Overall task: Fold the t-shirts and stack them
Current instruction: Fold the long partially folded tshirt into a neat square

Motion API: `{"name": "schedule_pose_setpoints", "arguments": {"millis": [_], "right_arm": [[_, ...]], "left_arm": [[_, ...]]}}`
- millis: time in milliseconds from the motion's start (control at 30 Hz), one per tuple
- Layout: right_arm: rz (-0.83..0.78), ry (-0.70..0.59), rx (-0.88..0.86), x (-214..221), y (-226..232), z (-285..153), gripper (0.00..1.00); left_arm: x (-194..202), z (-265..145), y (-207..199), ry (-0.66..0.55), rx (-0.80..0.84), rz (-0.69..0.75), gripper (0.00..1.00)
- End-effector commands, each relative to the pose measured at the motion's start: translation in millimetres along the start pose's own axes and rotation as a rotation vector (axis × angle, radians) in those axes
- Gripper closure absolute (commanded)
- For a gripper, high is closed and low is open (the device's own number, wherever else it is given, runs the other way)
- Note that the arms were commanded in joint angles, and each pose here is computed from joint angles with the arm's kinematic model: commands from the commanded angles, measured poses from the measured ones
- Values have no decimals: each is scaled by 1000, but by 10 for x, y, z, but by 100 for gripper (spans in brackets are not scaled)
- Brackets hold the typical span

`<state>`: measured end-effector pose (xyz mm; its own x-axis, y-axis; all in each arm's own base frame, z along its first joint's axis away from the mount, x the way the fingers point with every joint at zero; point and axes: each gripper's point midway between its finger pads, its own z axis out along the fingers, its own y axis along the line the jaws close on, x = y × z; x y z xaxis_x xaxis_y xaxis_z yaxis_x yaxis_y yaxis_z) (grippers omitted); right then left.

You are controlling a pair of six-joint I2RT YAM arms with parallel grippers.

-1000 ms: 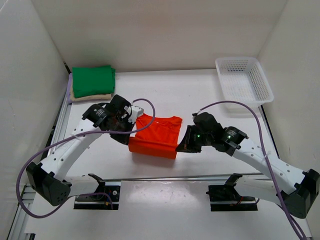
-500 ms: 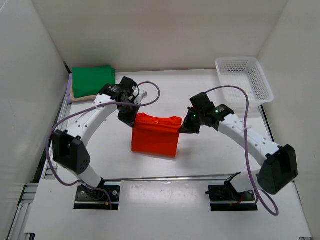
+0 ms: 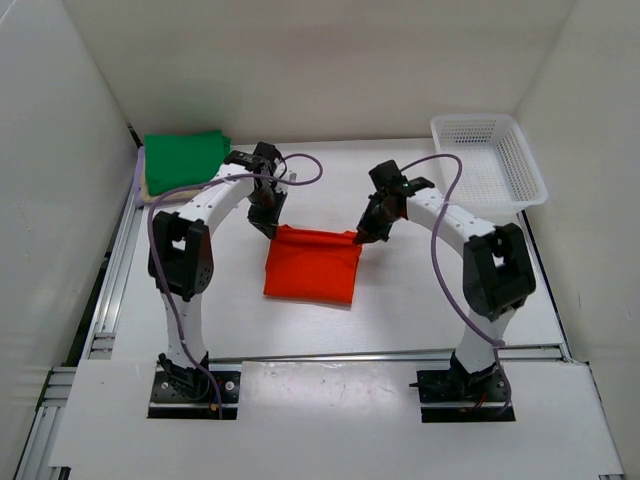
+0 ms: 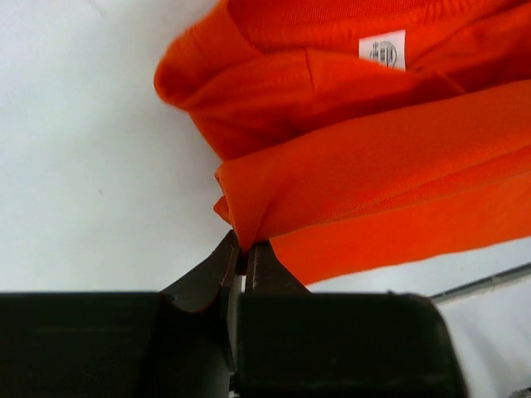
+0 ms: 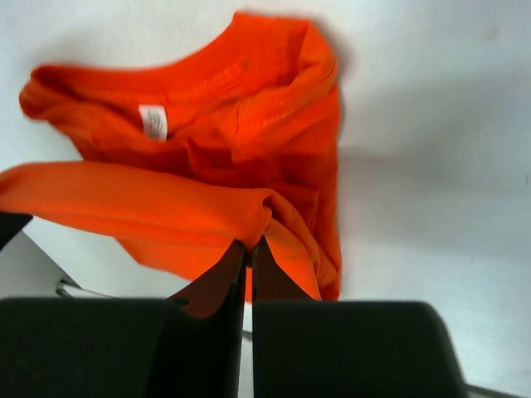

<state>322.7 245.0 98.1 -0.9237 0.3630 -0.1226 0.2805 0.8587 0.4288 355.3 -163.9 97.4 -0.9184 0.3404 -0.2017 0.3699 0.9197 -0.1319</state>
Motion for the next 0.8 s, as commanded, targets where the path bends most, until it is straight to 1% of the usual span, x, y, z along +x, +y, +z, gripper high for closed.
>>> {"name": "schedule_pose_setpoints", "arguments": {"millis": [0,67,100,200,233,267,300,333,367,433,467,500,533,567,600,633,667,700,733,767], "right_arm": [[20,-40,83,-310,-178,32,100],[31,-29,82,-366,-124,132,100],[39,-32,84,-421,-132,159,100],[53,-20,102,-501,-164,301,100],[76,-23,107,-570,-182,346,95],[74,-18,81,-589,-120,373,88],[82,-32,72,-670,-121,386,80],[76,-45,51,-762,-84,387,63],[52,-64,31,-823,-23,363,59],[33,-121,30,-993,14,283,56],[-2,-155,44,-1074,8,251,56],[-23,-183,38,-1152,59,196,56],[-42,-219,24,-1193,111,45,56],[-89,-246,11,-1181,202,-28,56],[-125,-256,34,-1063,186,11,56],[-152,-280,15,-1002,245,-99,60],[-166,-279,7,-918,265,-101,68],[-178,-271,5,-839,269,-83,75],[-174,-259,8,-762,259,-65,82],[-173,-219,7,-625,239,9,92]], "left_arm": [[-278,-159,273,-74,-70,-20,90],[-331,-67,326,-63,-72,-30,90],[-402,-67,329,-81,-72,-28,90],[-444,17,343,-78,-72,-28,89],[-516,17,387,-108,-75,-34,86],[-539,18,388,-117,-75,-33,83],[-549,54,474,-117,-96,-45,73],[-595,52,543,-125,-112,-54,65],[-655,23,576,-147,-131,-53,58],[-733,-7,768,-171,-193,-75,47],[-820,-79,881,-208,-219,-90,45],[-842,-94,956,-220,-239,-100,45],[-926,-271,1040,-279,-277,-111,42],[-948,-359,1096,-308,-294,-120,42],[-959,-428,1087,-334,-295,-120,42],[-1056,-650,970,-424,-273,-102,42],[-950,-557,854,-408,-231,-86,42],[-923,-552,722,-417,-188,-65,44],[-905,-536,505,-424,-102,-34,46],[-866,-504,324,-414,-62,-3,49]]}}
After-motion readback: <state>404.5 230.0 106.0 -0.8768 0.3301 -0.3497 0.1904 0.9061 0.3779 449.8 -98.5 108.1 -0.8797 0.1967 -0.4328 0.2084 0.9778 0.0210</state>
